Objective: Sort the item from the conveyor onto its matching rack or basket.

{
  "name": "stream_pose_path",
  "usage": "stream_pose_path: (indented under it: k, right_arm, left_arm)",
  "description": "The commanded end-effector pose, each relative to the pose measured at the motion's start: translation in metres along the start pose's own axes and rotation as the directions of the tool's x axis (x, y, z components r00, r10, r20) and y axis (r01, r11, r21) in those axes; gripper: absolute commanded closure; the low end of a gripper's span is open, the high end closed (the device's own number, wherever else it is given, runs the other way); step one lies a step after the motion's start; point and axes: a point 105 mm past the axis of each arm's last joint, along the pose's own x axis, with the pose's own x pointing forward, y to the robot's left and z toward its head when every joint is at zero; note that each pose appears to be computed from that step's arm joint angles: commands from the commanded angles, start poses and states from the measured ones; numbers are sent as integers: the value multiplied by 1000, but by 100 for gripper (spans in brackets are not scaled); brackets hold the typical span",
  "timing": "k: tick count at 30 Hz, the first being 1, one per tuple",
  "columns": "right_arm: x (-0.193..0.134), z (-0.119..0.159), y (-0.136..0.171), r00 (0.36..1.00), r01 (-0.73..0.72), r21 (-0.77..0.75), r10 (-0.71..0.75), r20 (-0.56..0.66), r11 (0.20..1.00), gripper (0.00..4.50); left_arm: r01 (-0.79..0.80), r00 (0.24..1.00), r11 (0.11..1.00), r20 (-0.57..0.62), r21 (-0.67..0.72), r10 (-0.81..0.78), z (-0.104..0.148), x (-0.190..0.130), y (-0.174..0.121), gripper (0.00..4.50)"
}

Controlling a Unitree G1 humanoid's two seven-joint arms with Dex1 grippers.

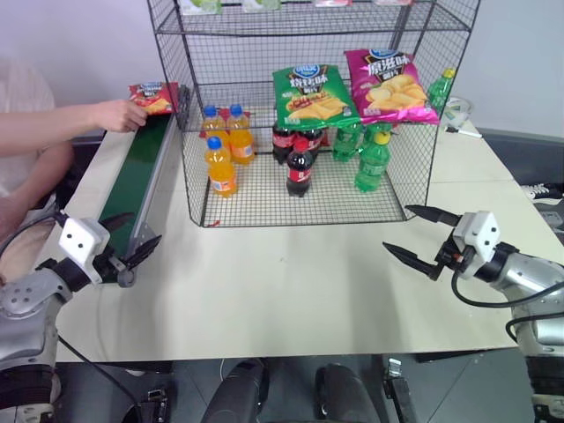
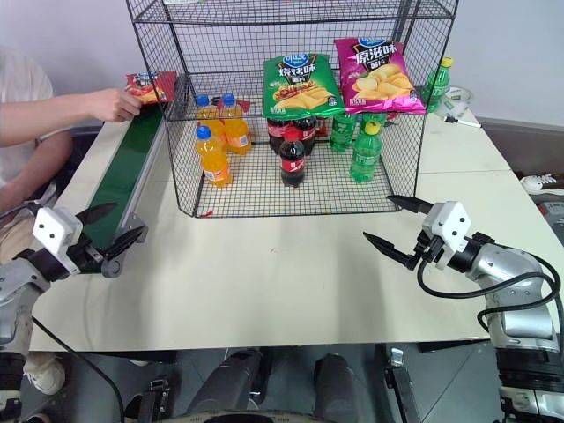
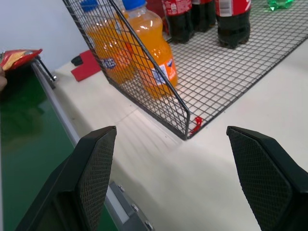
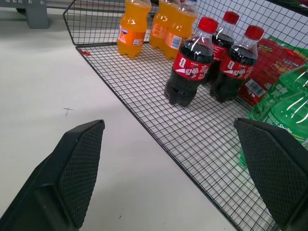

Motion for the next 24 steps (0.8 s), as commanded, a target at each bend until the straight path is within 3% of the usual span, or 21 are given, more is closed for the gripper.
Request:
stream_pose_path:
  k: [1,18,24]
  right_arm:
    - [1,9,-3,1000,-2,-19,3,27,1000,0]
    - [6,10,-1,999,-34,-1,34,38,999,0]
    - [22,20,14,990,-85,68,76,119,994,0]
  left_arm:
    - [-29,999,999,31,43,28,15,-5,10,69]
    - [-106,994,993,-9,61,106,10,-27,15,69]
    - [-170,983,974,-38,152,178,6,-46,16,69]
